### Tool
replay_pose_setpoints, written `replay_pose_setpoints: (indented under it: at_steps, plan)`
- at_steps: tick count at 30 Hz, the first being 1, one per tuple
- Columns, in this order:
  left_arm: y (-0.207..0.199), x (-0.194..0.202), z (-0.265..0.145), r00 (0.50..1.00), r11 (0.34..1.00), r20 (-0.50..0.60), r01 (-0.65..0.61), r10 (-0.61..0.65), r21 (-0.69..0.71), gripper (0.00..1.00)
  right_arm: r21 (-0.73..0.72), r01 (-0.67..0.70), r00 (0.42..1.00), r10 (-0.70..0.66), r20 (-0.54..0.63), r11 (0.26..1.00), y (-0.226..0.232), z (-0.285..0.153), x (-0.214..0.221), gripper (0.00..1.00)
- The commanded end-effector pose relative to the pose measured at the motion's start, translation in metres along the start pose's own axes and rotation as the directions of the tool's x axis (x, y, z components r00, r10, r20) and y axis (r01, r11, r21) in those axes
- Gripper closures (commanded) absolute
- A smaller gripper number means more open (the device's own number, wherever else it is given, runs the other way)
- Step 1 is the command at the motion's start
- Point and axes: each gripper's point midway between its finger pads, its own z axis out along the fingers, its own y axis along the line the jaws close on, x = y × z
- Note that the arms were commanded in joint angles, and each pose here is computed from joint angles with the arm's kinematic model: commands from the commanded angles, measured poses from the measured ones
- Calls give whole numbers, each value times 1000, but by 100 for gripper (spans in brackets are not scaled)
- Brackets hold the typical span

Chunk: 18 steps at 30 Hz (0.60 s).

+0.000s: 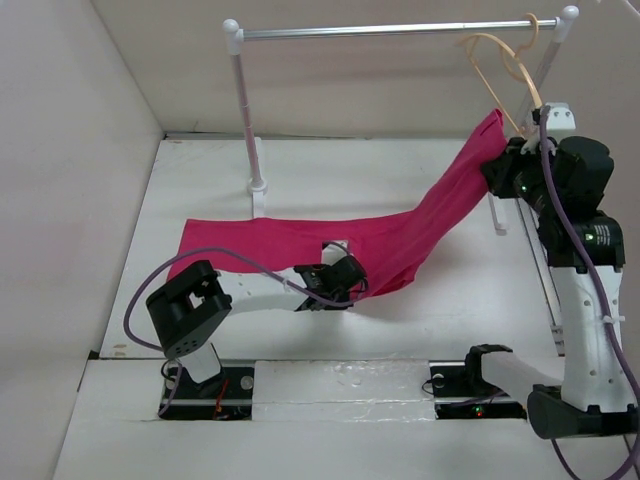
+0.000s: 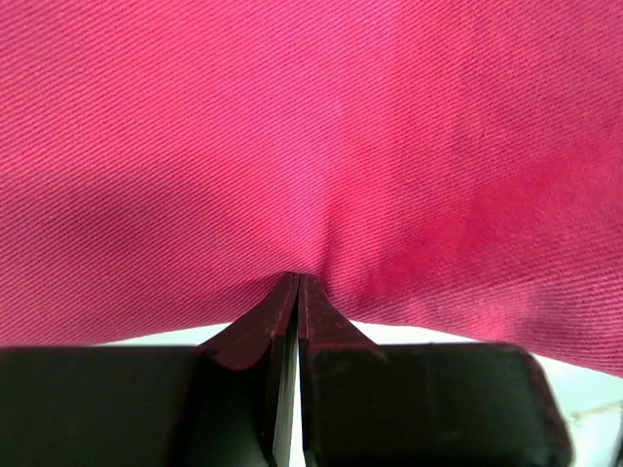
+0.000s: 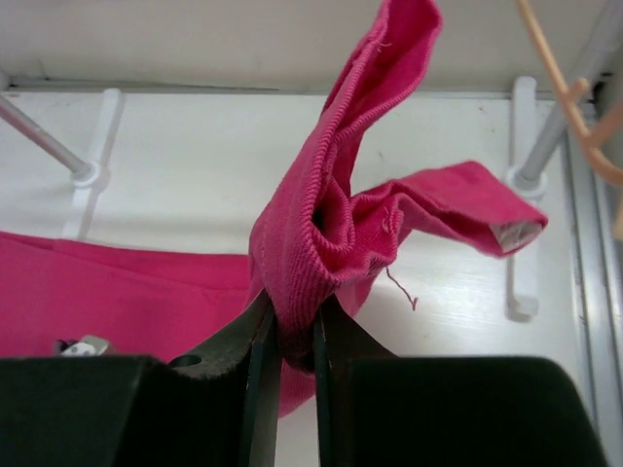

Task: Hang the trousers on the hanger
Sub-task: Fold the trousers at the center of the board.

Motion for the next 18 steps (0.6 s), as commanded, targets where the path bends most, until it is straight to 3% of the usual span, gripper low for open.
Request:
replay_pose_setpoints:
  at_steps: [1, 9, 12, 15, 18]
  plan:
    - [-34, -9, -15, 999, 997, 0, 34, -34, 76, 100, -6, 88, 987, -86, 133, 996, -16, -29, -47, 100]
    - [-67, -52, -55, 986, 977, 134, 67, -95, 205, 100, -67, 150, 986, -144, 83, 986, -18, -27, -35, 100]
    - [-84, -55, -42, 987, 972, 108, 91, -117, 219, 100, -96, 162, 984, -153, 90, 982, -12, -27, -34, 100]
    - [-89, -35, -2, 995, 985, 36, 84, -91, 153, 100, -123, 177, 981, -165, 104, 976, -3, -27, -40, 100]
    - [-113, -24, 6, 998, 974, 15, 63, -67, 219, 100, -164, 185, 979, -168, 114, 969, 9, -24, -43, 100]
